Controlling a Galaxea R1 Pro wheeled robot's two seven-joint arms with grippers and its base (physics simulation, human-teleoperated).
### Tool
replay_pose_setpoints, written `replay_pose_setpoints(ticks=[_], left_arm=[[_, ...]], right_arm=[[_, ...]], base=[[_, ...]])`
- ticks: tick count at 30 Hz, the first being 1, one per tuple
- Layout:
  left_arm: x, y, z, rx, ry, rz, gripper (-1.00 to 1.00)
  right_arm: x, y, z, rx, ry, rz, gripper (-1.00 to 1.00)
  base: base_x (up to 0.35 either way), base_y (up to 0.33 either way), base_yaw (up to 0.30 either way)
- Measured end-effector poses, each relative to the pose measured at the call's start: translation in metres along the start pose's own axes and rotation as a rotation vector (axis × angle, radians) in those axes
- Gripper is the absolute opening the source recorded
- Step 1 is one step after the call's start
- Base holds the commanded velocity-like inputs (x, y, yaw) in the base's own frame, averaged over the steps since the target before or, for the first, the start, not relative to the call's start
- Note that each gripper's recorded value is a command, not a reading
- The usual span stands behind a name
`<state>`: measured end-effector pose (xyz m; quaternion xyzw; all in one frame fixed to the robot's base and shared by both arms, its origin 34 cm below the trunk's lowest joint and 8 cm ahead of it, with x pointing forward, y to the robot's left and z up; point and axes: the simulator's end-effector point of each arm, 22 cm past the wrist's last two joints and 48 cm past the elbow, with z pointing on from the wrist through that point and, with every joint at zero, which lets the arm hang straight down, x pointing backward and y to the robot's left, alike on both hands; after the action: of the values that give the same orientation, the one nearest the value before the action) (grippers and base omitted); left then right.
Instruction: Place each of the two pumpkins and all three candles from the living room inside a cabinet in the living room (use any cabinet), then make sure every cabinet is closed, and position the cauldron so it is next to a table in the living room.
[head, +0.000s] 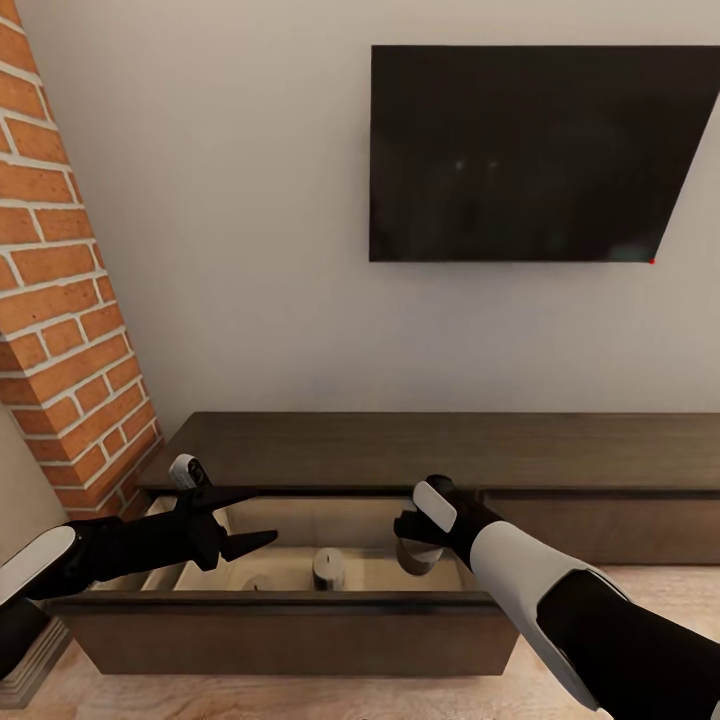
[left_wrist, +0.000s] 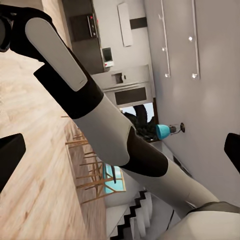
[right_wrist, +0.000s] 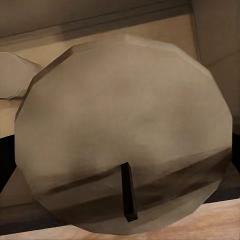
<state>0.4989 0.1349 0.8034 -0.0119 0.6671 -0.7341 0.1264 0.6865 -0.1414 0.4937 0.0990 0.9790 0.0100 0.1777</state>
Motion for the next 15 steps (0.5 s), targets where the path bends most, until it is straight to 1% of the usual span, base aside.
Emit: replay_pose_setpoints(ticks=[11,15], left_arm=[[0.01,0.023,-0.004,0.0,0.001,0.0,1.0],[0.01,0.023,-0.004,0.0,0.001,-0.001,1.0]], right_arm=[[0.012,-0.002,0.02,0.0,-0.006,0.001,-1.0],[0.012,-0.002,0.02,-0.001,-0.009,0.001,-1.0]], base=[[0.0,0.0,0.0],[0.0,0.0,0.0]])
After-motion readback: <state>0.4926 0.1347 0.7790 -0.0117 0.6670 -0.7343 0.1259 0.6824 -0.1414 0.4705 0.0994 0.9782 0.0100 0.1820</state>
